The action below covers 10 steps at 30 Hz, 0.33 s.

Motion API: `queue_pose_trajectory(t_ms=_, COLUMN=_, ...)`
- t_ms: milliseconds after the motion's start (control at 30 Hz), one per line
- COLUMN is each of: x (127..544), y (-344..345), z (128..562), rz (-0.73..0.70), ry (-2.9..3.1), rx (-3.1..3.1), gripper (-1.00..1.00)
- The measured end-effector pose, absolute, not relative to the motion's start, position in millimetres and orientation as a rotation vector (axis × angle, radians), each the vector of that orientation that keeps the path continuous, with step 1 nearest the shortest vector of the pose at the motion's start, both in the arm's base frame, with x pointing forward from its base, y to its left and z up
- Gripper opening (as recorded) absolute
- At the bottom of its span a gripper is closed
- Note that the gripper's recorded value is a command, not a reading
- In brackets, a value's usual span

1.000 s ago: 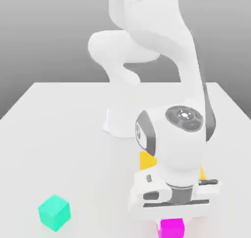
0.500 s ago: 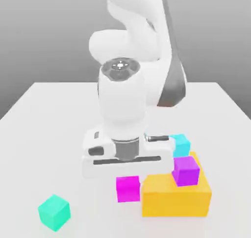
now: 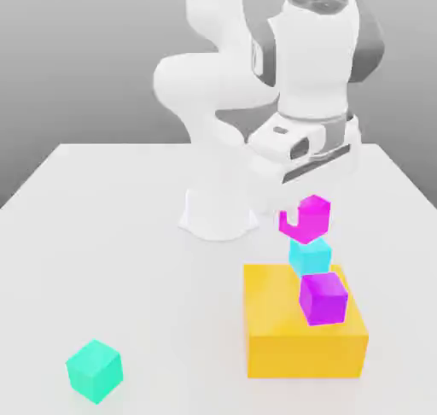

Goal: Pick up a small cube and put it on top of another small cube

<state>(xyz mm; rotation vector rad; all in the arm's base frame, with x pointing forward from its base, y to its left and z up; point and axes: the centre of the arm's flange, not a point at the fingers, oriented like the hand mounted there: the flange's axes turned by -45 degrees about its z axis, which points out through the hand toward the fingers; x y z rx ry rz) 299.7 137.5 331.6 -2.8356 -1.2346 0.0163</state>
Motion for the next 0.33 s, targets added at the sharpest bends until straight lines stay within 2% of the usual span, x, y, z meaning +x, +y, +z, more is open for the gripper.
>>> queue_pose_trajectory(t_ms=67, x=287, y=149, z=331, rz=0.005, ry=-1.337, rx=-2.826, gripper=-1.00)
queue_pose_trajectory(t_ms=233, x=284, y=152, z=282, rz=0.002, ry=-1.371, rx=-2.824, gripper=-1.00)
queue_pose_trajectory(t_ms=267, x=283, y=152, z=275, rz=0.002, ry=-1.372, rx=-2.824, gripper=1.00)
queue_pose_trajectory(t_ms=333, x=283, y=152, z=275, rz=0.002, ry=-1.372, rx=-2.824, gripper=1.00)
